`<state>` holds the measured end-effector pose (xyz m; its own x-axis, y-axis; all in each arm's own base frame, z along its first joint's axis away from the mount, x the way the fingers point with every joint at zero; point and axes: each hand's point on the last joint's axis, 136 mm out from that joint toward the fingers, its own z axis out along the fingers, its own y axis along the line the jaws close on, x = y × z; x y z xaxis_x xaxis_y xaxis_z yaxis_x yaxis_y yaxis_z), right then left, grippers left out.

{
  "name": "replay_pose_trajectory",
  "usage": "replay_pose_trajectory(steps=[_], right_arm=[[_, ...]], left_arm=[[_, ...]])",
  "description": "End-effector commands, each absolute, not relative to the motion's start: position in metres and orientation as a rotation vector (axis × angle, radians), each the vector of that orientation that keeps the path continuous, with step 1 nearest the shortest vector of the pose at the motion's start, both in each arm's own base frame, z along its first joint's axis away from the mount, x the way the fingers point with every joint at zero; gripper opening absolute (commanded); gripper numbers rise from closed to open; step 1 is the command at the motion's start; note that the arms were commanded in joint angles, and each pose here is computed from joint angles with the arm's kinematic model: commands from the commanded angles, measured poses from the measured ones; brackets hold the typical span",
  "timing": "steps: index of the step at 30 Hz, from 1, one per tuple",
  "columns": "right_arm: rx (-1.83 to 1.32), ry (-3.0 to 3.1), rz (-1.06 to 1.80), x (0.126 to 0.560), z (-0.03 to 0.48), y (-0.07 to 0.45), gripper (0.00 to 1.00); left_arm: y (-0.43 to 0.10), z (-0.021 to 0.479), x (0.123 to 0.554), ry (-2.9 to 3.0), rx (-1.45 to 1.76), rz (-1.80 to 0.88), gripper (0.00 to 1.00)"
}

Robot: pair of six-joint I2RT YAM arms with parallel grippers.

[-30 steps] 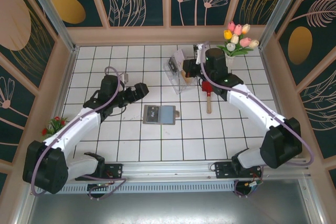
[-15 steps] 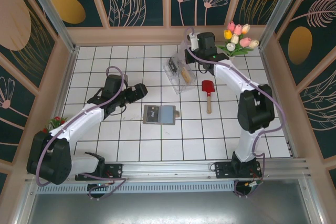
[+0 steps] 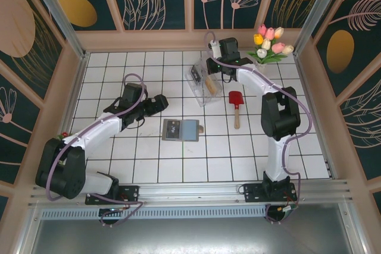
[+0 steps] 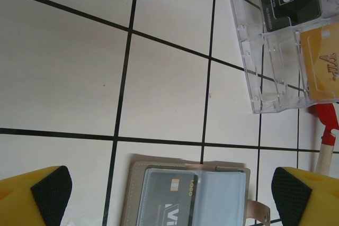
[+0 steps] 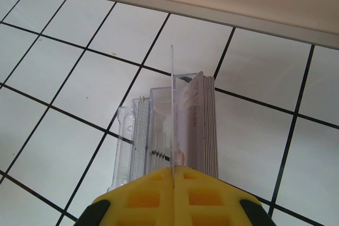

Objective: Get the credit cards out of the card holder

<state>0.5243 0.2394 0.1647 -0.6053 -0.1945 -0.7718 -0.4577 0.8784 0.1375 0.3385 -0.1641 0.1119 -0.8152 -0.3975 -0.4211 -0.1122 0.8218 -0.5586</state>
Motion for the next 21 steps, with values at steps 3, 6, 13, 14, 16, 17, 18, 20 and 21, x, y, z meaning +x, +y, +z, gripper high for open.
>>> replay_pose_trajectory(steps=[3, 6, 13, 14, 16, 17, 18, 20, 21], right_arm=[[-0.474, 2.217, 0.394, 0.533, 0.171, 0.239, 0.00], [-0.472, 2.226, 0.391, 0.534, 0.168, 0.240, 0.00], [-0.482, 2.279, 0.376, 0.539, 0.157, 0.240, 0.00], [-0.481, 2.283, 0.370, 0.539, 0.156, 0.240, 0.00], [-0.485, 2.290, 0.361, 0.538, 0.153, 0.239, 0.00], [-0.485, 2.290, 0.357, 0.539, 0.152, 0.238, 0.00], [-0.485, 2.293, 0.351, 0.538, 0.152, 0.237, 0.00], [-0.486, 2.296, 0.343, 0.539, 0.150, 0.236, 0.00], [-0.488, 2.295, 0.342, 0.538, 0.151, 0.237, 0.00]], left_arm=[[-0.168, 0.114, 0.343, 2.471, -0.349, -0.726, 0.99], [-0.169, 0.111, 0.342, 2.479, -0.352, -0.737, 0.98], [-0.174, 0.110, 0.338, 2.474, -0.342, -0.784, 0.98], [-0.174, 0.110, 0.338, 2.473, -0.344, -0.793, 0.98], [-0.175, 0.110, 0.337, 2.471, -0.347, -0.806, 0.98], [-0.175, 0.109, 0.336, 2.472, -0.348, -0.809, 0.99], [-0.176, 0.109, 0.336, 2.473, -0.345, -0.811, 0.99], [-0.176, 0.109, 0.336, 2.474, -0.344, -0.814, 0.99], [-0.176, 0.109, 0.335, 2.476, -0.342, -0.814, 0.99]])
